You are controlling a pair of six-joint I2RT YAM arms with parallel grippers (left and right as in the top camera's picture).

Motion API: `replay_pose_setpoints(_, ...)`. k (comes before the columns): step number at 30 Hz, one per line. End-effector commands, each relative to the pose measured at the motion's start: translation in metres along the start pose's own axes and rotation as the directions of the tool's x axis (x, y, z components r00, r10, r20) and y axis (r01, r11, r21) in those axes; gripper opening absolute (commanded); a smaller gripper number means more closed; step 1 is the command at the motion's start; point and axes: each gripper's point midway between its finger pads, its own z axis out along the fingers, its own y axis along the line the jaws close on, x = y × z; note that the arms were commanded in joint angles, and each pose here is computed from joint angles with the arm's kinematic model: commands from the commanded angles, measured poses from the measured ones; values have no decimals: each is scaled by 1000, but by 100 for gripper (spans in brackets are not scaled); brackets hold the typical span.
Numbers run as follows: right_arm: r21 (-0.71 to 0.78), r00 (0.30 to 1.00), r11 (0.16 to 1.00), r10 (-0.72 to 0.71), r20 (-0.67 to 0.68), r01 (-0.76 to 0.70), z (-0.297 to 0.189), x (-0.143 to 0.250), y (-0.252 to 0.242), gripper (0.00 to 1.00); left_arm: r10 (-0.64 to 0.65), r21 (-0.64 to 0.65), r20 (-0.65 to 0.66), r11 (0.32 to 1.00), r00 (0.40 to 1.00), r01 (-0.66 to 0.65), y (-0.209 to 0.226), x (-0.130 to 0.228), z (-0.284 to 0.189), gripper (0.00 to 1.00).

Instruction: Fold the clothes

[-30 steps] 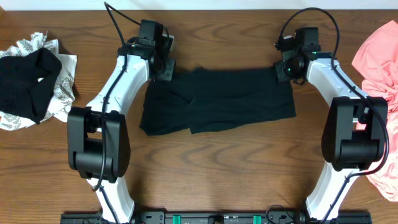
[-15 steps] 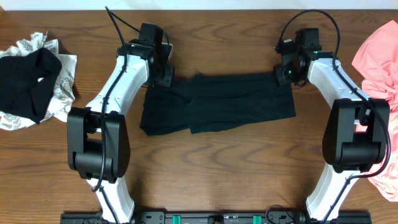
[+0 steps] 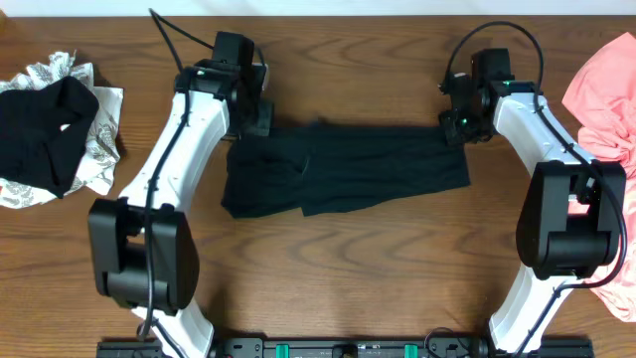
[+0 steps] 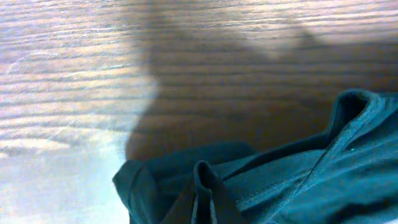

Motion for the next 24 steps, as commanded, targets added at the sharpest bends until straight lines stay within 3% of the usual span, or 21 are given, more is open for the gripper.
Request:
replay_pose_setpoints(1, 14, 1000, 1000, -11, 21, 11, -15, -6, 1, 1, -44, -12, -15, 999, 999, 44, 4, 4, -4, 6)
replay_pose_setpoints(17, -8, 997, 1000, 1, -81, -2, -15, 19, 7, 1, -76, -11, -117, 997, 990, 75, -25, 34, 2, 6)
replay_pose_setpoints(24, -16, 990, 999, 39, -137, -41, -17, 32, 10, 1, -157, -35, -163, 988, 974, 154, -24, 49, 7, 6)
